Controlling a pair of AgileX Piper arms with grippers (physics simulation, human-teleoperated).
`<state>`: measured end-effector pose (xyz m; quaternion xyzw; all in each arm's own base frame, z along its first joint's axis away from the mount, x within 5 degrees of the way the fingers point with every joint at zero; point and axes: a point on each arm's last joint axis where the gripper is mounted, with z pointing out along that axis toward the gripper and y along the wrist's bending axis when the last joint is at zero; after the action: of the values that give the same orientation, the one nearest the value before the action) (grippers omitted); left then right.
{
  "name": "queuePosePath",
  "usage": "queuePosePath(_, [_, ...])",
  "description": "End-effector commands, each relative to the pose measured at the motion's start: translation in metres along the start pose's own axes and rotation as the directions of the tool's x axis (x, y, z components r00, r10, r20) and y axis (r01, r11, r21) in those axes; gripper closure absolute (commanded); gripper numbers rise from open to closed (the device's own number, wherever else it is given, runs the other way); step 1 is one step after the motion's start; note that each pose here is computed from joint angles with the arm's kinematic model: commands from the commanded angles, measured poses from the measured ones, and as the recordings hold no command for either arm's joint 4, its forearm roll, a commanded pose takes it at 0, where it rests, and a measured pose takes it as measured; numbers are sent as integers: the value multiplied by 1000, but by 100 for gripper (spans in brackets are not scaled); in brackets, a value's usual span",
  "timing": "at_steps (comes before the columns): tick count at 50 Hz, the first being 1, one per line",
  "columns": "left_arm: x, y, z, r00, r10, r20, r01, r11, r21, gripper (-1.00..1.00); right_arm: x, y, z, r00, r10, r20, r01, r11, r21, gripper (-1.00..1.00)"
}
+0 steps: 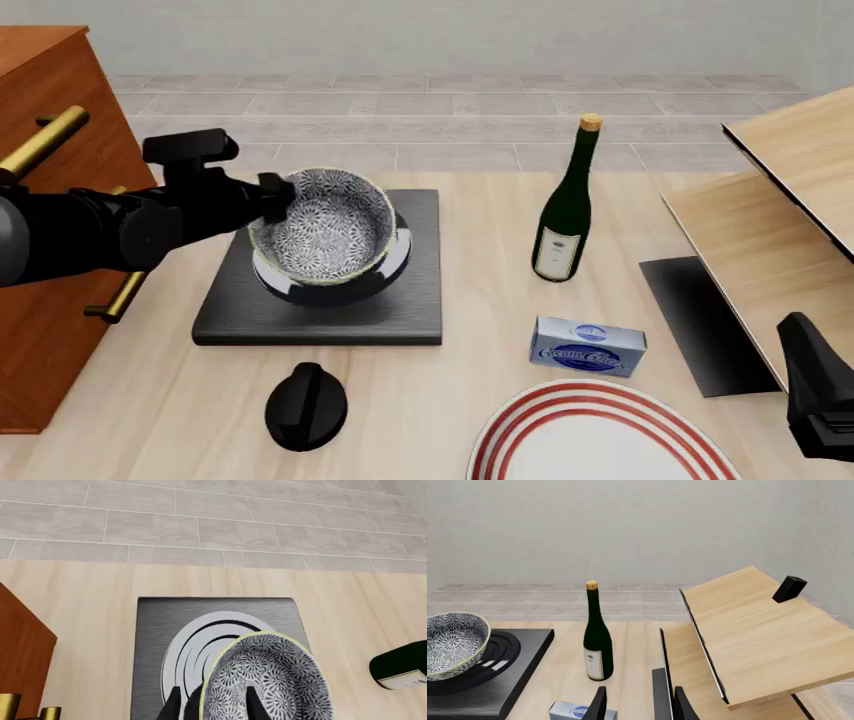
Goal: Put the bowl on the stove.
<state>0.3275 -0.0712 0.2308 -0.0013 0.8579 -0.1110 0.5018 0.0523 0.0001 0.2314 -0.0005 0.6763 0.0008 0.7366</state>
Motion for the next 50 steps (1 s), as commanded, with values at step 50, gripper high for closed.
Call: queuePosePath(50, [-14,8,-24,997,-5,76,7,1000,-16,-100,0,0,0,1000,0,0,0,1000,0,-100])
